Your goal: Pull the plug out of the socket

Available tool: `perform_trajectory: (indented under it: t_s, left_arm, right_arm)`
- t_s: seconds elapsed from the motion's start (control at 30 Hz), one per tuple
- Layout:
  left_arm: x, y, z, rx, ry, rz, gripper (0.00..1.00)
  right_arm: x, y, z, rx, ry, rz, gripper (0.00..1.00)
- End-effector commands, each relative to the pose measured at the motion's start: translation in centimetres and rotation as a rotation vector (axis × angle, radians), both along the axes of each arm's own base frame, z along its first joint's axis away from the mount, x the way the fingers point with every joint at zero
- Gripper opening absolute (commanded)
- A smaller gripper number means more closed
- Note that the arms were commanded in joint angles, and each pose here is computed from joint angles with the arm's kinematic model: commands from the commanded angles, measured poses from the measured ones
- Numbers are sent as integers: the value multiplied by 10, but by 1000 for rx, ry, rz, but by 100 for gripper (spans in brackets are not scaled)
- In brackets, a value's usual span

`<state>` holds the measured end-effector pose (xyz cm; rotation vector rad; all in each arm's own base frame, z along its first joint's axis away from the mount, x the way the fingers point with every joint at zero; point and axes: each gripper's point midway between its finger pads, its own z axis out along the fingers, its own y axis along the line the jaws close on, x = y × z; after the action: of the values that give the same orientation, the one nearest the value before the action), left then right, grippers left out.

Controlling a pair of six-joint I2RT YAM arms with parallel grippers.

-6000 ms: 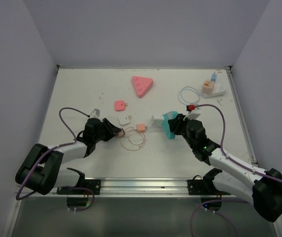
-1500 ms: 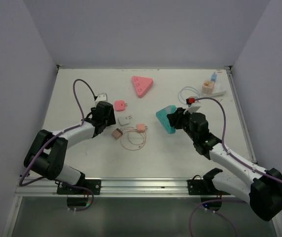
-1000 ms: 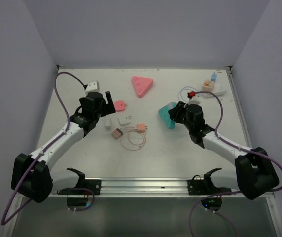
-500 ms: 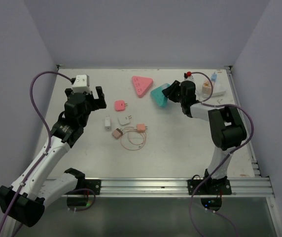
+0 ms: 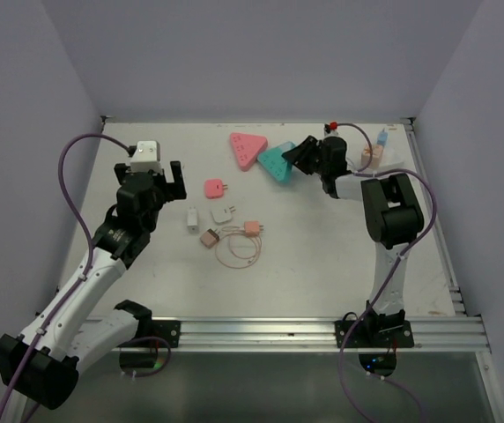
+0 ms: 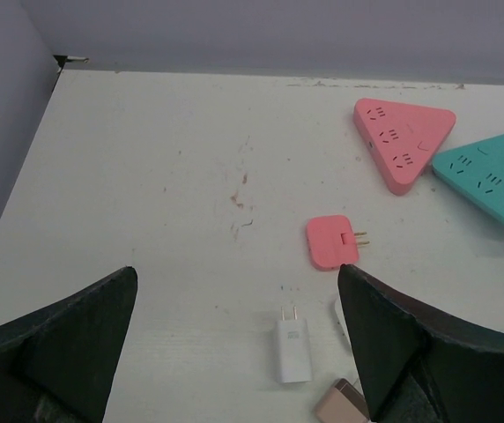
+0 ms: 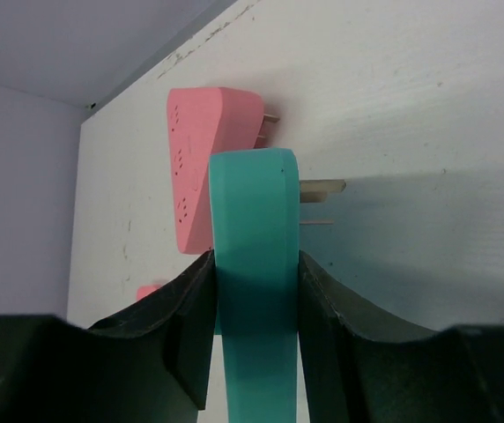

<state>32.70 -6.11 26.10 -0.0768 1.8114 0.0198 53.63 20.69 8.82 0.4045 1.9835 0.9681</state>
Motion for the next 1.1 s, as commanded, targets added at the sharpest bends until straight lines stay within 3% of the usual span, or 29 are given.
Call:
perform_trajectory:
  t_s: [0.0,0.03,0.13,0.3,0.5,0.53,0.7,0.87,1.07]
  left_arm:
    - [1,9,18,0,-70,33,100]
    - [1,9,18,3,-70,36,100]
    - [0,10,19,1,-76,39,100]
    - [0,10,20,2,-76,37,100]
    - [-1,11,20,4,-77,40,100]
    - [-1,11,20,5,-77,40,100]
    - [-2,11,22,1,-80,41,100]
    - [-2,11,22,0,-80,38,100]
    - [-2,11,21,1,-77,41,100]
  right_arm:
    - [10,-12,3,22,-1,-21,43]
    - [9,-16,-1,13,10,-28,52]
    - [7,-24,-2,-11,14,-36,63]
    - [1,-38,11,-67,-2,-51,74]
    - [-19,-73,32,-210,-2,-135,81]
    - [-24,-81,52,-236,-42,-156,82]
    - [-56,-137,78,-337,-41,-381,86]
    - [-87,-194,116,-327,-87,-635,91]
    - [-99,-255,100,-219,14,-880,92]
